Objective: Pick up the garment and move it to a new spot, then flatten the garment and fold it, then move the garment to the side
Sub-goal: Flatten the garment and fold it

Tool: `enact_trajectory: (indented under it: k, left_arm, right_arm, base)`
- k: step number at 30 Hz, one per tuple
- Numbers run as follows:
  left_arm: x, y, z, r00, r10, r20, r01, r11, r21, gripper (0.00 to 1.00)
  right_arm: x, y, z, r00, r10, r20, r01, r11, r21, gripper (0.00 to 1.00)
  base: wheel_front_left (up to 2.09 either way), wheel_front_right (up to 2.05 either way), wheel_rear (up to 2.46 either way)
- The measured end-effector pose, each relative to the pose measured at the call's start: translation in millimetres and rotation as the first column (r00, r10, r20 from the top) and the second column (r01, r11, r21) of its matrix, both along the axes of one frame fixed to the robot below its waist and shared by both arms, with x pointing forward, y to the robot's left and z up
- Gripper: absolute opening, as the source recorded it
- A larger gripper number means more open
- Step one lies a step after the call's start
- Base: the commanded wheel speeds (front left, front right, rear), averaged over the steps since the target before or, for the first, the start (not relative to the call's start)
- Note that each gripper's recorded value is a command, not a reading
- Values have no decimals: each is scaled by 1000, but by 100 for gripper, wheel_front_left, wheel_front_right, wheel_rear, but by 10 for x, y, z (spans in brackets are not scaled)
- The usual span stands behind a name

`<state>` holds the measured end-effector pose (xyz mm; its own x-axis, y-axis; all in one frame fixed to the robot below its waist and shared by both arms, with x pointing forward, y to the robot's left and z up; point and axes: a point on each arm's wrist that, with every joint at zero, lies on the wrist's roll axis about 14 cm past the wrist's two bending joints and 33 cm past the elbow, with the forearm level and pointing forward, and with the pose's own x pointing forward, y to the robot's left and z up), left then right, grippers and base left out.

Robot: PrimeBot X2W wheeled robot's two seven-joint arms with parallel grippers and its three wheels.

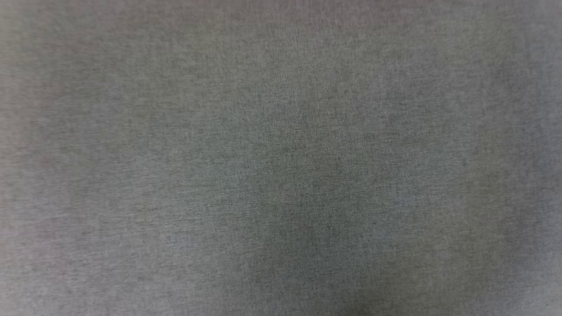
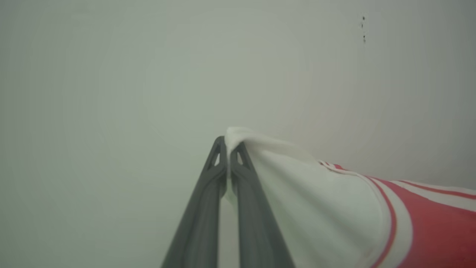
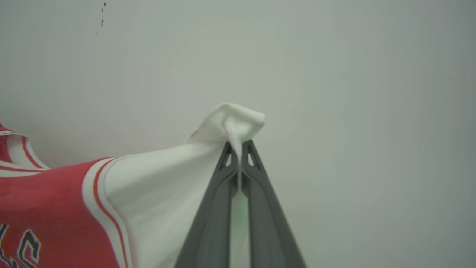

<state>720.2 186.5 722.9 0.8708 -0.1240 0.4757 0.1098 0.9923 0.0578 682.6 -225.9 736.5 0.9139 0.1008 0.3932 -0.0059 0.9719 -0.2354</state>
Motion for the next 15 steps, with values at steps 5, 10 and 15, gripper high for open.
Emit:
enact_trajectory:
  k: [5, 10, 15]
  left_arm:
    - [218, -59, -456, 998, -13, -61, 13, 1000, -5, 0]
    - [355, -75, -862, 992, -19, -128, 17, 1000, -17, 0]
    - [359, -78, -1149, 982, -28, -188, 22, 999, -32, 0]
  right_arm:
    - [209, 101, -369, 999, 25, -44, -25, 1000, -10, 0]
    - [372, 199, -807, 991, 44, -126, -45, 999, -8, 0]
    - [433, 269, -1122, 976, 58, -209, -60, 998, -1, 0]
  base:
    - [0, 0, 0]
    - [0, 0, 0]
    - [0, 0, 0]
